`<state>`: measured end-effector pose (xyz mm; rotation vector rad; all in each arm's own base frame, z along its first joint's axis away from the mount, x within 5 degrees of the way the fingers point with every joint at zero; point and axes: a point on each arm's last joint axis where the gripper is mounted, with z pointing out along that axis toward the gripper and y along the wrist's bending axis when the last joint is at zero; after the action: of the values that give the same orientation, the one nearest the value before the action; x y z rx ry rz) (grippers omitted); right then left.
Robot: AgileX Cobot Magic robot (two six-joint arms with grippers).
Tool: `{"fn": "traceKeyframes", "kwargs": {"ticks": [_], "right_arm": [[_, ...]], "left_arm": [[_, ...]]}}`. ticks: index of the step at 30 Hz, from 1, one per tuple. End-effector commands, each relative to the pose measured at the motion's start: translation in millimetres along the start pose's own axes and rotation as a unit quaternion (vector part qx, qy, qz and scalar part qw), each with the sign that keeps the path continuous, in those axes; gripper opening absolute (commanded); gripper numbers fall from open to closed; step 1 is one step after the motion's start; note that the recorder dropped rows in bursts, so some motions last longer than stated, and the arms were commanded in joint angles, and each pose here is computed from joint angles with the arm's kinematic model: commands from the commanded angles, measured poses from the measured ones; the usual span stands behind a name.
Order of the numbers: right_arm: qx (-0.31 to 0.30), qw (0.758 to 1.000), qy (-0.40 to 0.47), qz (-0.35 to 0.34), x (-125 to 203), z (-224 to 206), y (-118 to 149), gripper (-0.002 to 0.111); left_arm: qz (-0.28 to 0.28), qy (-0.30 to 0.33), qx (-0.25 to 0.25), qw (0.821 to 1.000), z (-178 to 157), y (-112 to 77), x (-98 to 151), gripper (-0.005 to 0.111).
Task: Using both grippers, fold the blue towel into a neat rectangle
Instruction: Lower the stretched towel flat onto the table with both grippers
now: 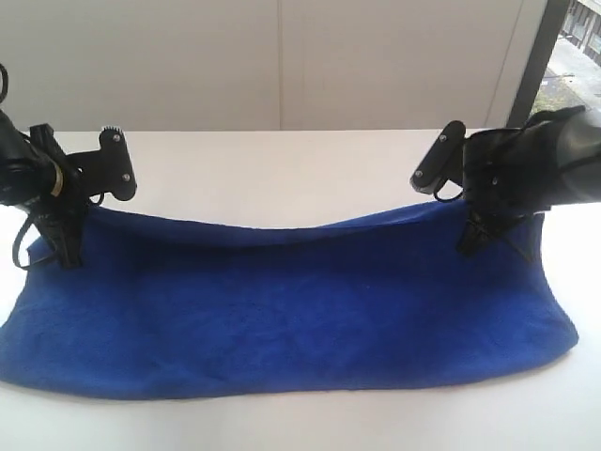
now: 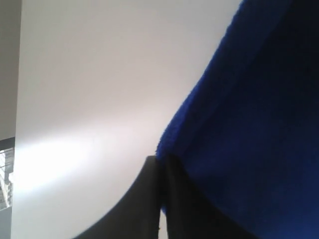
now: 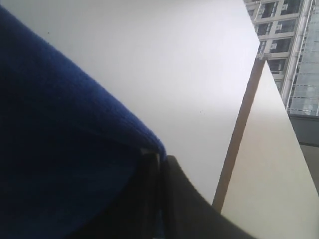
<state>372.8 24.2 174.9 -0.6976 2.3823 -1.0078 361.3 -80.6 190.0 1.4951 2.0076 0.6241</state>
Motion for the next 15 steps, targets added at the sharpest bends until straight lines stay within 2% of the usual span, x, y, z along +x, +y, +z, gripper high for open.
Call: {"fn": "traceKeyframes", "kwargs": {"ticks": [1, 3, 7, 15], "right_arm": [[0.021, 1.0, 0.008, 0.0, 5, 31, 9, 0.0], [0.033, 0.999, 0.002, 0.001, 6, 40, 13, 0.0], [0.057, 0.997, -0.03, 0.045, 2, 48, 13, 0.0], [0.062, 0.991, -0.058, 0.103, -7, 58, -4, 0.0]], "left_arm": [[-0.015, -0.045, -0.005, 0.999, 21, 1.0, 8, 0.0], [-0.028, -0.048, -0.01, 0.998, 26, 6.7, 11, 0.0], [-0.059, -0.051, -0.02, 0.997, 33, 17.6, 20, 0.0], [-0.067, -0.062, -0.028, 0.995, 45, 25.2, 24, 0.0]]}}
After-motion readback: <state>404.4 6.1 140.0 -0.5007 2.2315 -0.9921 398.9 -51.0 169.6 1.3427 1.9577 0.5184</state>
